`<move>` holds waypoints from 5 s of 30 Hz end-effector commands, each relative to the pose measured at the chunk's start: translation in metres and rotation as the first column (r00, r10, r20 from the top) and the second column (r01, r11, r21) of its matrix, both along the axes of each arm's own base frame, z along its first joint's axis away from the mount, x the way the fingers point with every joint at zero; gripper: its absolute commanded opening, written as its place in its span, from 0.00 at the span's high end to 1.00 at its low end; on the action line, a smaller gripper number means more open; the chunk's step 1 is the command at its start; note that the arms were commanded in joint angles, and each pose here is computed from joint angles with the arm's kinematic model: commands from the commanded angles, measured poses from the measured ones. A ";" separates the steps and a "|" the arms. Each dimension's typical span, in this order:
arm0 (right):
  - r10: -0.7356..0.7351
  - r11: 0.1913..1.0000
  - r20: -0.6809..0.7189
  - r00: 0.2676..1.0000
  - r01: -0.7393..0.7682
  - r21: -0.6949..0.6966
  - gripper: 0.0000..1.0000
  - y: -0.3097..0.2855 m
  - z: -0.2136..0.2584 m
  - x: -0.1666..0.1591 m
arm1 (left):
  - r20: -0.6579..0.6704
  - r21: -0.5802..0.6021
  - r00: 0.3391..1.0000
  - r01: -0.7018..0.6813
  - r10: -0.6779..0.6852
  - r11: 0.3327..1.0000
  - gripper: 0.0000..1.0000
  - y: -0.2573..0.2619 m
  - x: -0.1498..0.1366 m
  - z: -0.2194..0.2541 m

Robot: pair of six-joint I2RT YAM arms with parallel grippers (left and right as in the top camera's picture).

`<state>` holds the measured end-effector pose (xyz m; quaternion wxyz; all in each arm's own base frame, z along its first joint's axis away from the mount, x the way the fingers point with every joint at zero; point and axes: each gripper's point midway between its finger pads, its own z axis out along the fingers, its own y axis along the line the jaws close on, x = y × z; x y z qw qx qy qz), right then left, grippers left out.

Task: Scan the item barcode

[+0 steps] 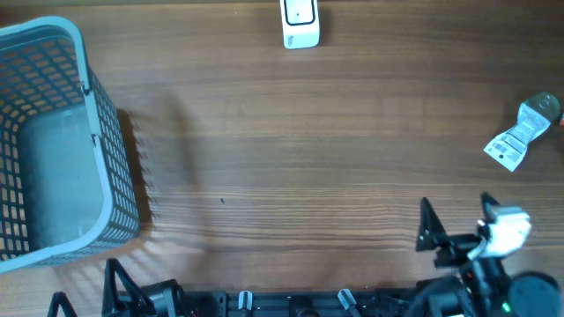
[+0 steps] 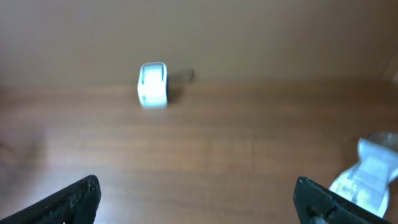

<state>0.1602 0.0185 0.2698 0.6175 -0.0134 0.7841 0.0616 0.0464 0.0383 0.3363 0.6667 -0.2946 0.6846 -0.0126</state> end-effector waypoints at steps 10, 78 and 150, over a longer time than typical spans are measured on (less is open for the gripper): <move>-0.038 0.998 -0.003 0.999 0.038 0.046 0.00 -0.001 -0.025 0.024 | -0.158 -0.017 0.987 0.004 -0.007 1.000 0.00 -0.002 -0.008 -0.038; -0.050 0.996 0.221 0.974 0.033 0.081 0.00 -0.002 -0.094 0.086 | -0.159 -0.017 0.987 0.004 -0.007 1.000 0.00 -0.002 -0.008 -0.038; -0.051 0.996 0.221 0.974 0.034 0.081 0.00 -0.002 -0.094 0.086 | -0.038 0.204 0.866 0.496 -0.499 0.844 0.00 -0.061 0.198 -0.177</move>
